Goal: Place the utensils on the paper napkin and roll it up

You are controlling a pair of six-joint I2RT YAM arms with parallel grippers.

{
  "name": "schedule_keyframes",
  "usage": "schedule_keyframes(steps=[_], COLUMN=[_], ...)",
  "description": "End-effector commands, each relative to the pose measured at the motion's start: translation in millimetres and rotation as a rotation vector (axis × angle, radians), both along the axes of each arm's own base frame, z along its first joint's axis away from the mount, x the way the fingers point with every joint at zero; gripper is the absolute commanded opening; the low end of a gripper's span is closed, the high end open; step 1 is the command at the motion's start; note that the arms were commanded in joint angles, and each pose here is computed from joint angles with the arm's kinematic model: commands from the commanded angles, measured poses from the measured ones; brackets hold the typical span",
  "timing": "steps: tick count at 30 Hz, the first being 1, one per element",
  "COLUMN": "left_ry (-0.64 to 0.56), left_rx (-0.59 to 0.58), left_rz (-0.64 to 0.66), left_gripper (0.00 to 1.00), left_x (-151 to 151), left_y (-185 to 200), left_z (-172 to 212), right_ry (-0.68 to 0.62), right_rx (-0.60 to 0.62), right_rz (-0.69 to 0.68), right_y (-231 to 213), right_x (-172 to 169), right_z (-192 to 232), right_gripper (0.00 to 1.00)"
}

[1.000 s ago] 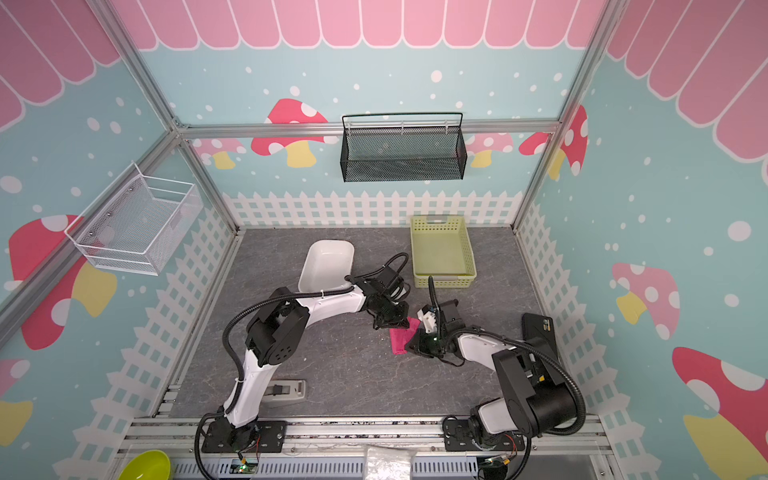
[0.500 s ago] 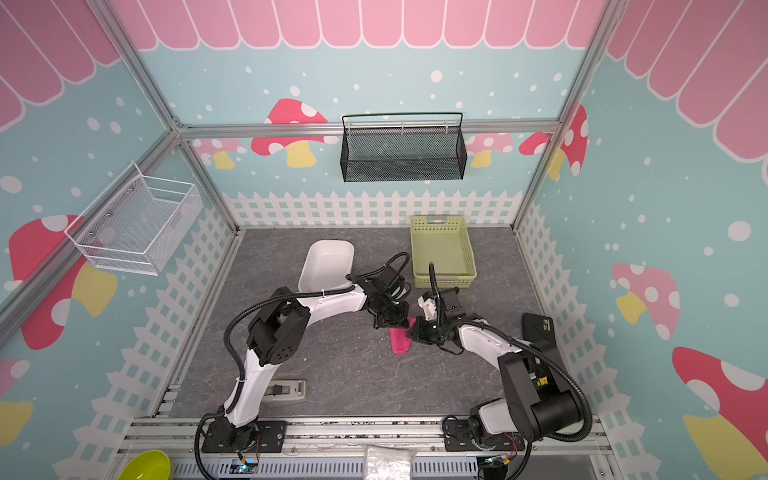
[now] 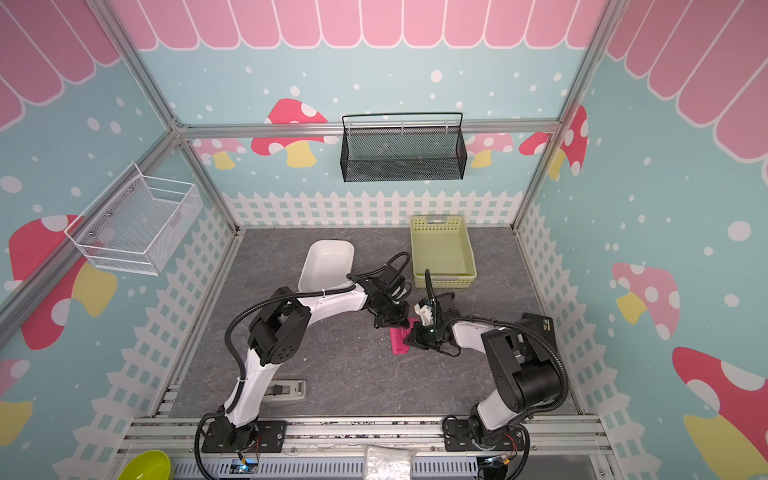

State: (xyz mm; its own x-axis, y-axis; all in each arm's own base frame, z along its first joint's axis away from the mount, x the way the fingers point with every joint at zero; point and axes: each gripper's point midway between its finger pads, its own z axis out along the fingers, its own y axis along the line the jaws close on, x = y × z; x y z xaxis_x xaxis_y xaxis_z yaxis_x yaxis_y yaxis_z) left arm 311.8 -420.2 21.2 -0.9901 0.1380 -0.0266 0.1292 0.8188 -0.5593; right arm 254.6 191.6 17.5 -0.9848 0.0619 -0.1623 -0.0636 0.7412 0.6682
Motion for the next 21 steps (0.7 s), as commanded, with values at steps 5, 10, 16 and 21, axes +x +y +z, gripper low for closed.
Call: schedule_keyframes(steps=[5,10,16,21], left_ry=[-0.013,-0.123,-0.181,-0.185], left_rx=[0.099,0.103,0.135,0.17], left_rz=[-0.025,0.0,-0.011,-0.028], left_gripper=[0.07,0.11,0.13,0.13], left_x=[-6.6,15.0,31.5,32.3], left_y=[12.6,16.5,13.5,13.6], left_z=[-18.6,17.4,37.0,36.9], right_ry=[0.072,0.078,0.074,0.077], right_rx=[-0.11,-0.105,-0.086,-0.086], right_rz=[-0.007,-0.012,-0.018,-0.021], right_y=[-19.5,-20.5,-18.3,-18.6], right_x=[-20.4,-25.2,-24.7,-25.7], right_z=[-32.8,-33.3,-30.2,-30.1], right_gripper=[0.05,0.04,0.04,0.04])
